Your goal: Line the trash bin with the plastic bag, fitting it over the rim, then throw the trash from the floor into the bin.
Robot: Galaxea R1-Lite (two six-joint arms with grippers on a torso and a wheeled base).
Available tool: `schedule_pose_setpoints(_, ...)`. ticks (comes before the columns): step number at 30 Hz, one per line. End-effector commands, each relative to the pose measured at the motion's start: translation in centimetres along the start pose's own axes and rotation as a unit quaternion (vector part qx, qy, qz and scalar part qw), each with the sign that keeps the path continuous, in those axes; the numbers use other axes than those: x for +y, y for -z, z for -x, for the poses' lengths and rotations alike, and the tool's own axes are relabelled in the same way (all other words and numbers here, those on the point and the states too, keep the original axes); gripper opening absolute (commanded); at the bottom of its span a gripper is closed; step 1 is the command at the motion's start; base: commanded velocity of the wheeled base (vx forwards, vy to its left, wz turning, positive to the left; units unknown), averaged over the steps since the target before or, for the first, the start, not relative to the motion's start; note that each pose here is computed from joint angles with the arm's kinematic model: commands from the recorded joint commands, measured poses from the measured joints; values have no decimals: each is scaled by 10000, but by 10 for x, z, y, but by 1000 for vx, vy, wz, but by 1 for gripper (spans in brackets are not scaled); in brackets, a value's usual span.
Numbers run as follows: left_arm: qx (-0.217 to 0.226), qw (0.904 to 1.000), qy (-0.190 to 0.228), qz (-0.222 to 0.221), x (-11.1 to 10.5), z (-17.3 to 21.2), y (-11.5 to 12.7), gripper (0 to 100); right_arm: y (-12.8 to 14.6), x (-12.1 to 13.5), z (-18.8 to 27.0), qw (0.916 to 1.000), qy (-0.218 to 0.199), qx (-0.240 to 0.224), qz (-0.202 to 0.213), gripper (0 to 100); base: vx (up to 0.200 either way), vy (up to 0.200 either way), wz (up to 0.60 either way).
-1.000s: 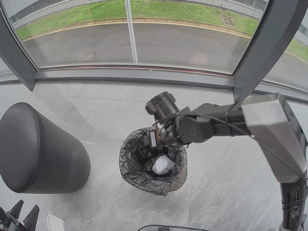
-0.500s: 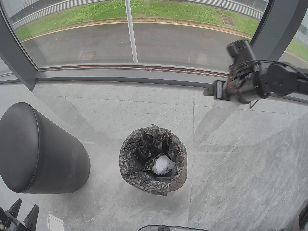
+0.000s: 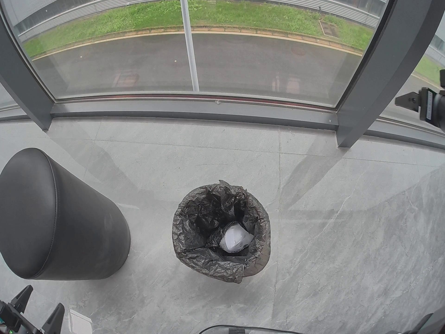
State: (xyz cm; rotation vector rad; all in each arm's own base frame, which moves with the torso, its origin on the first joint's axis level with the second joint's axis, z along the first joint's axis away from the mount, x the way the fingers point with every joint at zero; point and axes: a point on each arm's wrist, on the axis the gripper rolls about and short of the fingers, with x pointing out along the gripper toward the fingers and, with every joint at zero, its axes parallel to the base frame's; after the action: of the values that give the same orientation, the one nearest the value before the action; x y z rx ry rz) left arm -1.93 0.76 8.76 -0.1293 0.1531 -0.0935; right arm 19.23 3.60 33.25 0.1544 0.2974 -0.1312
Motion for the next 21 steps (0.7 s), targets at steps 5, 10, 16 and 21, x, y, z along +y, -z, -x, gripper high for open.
schedule_pose_setpoints(5,106,9921,1046,-681,-4,0,2,100,10,-37,92,9958,-7,-910,-68,100,0,0,0)
schedule_pose_setpoints(10,59,9912,1104,-733,-5,-1,4,100,23,-48,119,9932,-75,-1149,-145,100,0,0,0)
schedule_pose_setpoints(16,-7,9902,1116,-845,-5,-2,4,100,52,-63,146,9912,-4,-1326,-35,100,0,0,0)
schedule_pose_setpoints(21,-5,9937,997,-513,-5,-2,3,100,77,-76,173,9859,231,-1656,107,100,0,0,0)
